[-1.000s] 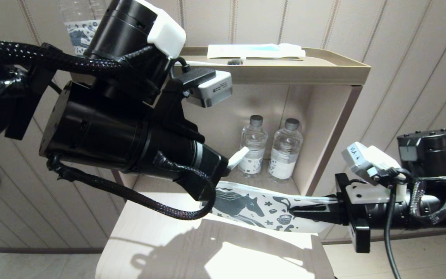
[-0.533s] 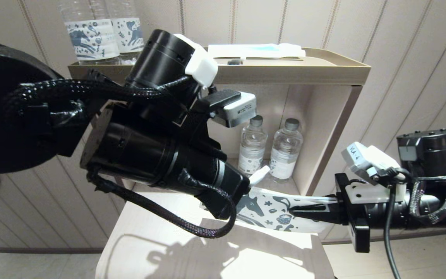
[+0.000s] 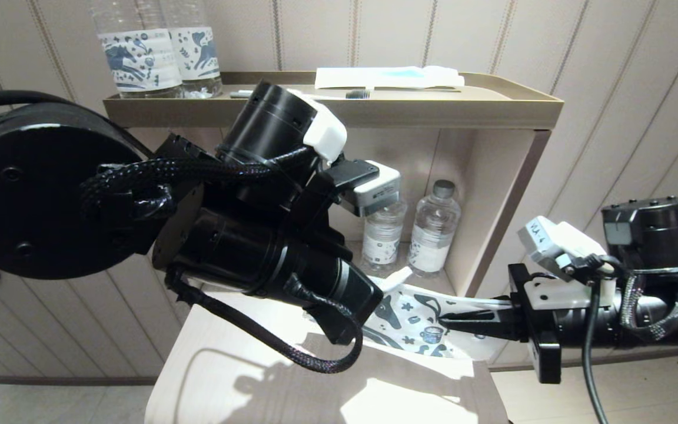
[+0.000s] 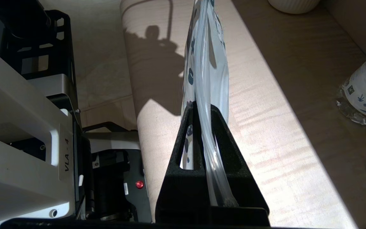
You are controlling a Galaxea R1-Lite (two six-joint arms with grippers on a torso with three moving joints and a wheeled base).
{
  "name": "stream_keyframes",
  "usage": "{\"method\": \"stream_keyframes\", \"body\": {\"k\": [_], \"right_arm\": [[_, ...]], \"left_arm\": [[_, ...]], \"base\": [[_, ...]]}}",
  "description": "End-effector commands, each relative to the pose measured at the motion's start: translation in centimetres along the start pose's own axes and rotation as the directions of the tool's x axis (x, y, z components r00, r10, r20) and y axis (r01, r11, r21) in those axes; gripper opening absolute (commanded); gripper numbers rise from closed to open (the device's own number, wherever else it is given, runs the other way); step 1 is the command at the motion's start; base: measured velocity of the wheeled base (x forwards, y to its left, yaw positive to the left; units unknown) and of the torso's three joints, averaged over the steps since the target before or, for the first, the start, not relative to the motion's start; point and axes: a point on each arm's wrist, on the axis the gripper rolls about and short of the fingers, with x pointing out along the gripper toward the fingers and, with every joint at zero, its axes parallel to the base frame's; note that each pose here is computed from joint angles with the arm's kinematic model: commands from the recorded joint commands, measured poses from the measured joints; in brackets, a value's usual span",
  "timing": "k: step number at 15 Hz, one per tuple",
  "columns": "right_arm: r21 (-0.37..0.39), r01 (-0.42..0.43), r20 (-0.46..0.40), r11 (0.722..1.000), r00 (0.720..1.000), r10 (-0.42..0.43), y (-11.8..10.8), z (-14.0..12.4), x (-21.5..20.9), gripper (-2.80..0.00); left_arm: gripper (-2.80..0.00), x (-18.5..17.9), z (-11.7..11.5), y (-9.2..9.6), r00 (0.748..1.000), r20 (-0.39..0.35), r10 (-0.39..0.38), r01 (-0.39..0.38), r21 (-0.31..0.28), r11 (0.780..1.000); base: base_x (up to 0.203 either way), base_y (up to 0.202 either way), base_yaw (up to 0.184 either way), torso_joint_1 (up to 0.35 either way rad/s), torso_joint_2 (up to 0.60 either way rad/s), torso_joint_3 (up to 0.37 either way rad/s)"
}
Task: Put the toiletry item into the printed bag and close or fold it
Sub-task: Place the toothpaste in the storage bag
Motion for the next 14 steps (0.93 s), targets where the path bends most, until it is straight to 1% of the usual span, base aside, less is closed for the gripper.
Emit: {"method": "stream_keyframes", "body": {"k": [1, 4, 6, 7, 9, 11, 14], "right_arm": [[-0.003, -0.005, 0.003, 1.000, 1.000, 0.005, -0.1, 0.0, 0.1, -2.80], [-0.001, -0.007, 0.001, 1.000, 1.000, 0.007, 0.0, -0.1, 0.1, -2.80], [-0.002, -0.008, 0.002, 1.000, 1.000, 0.008, 0.0, -0.1, 0.1, -2.80], [-0.003, -0.008, 0.002, 1.000, 1.000, 0.008, 0.0, 0.0, 0.1, -2.80], [-0.005, -0.007, 0.004, 1.000, 1.000, 0.007, 0.0, 0.0, 0.0, -2.80], [-0.007, -0.008, 0.005, 1.000, 1.000, 0.008, 0.1, 0.0, 0.0, -2.80], [-0.008, -0.008, 0.006, 1.000, 1.000, 0.008, 0.1, 0.1, -0.1, -2.80]], "left_arm": [[-2.80, 0.2, -0.1, 0.0, 1.000, -0.006, -0.002, 0.002, 0.001, 1.000], [-2.80, -0.9, 1.1, 0.0, 0.999, 0.051, 0.006, -0.007, 0.014, 1.000], [-2.80, -1.9, 2.3, 0.0, 0.995, 0.103, 0.016, -0.020, 0.038, 0.999], [-2.80, -1.9, 2.5, 0.0, 0.994, 0.110, 0.020, -0.027, 0.057, 0.998], [-2.80, -1.0, 2.1, 0.1, 0.996, 0.083, 0.019, -0.026, 0.086, 0.996], [-2.80, 0.0, 1.7, 0.3, 0.999, 0.050, 0.016, -0.021, 0.099, 0.995], [-2.80, 1.1, 1.5, 0.8, 0.999, 0.030, 0.023, -0.027, 0.113, 0.993]], "base": [[0.000, 0.000, 0.000, 0.000, 0.00, 0.000], [0.000, 0.000, 0.000, 0.000, 0.00, 0.000], [0.000, 0.000, 0.000, 0.000, 0.00, 0.000], [0.000, 0.000, 0.000, 0.000, 0.00, 0.000], [0.000, 0.000, 0.000, 0.000, 0.00, 0.000], [0.000, 0.000, 0.000, 0.000, 0.00, 0.000], [0.000, 0.000, 0.000, 0.000, 0.00, 0.000]]}}
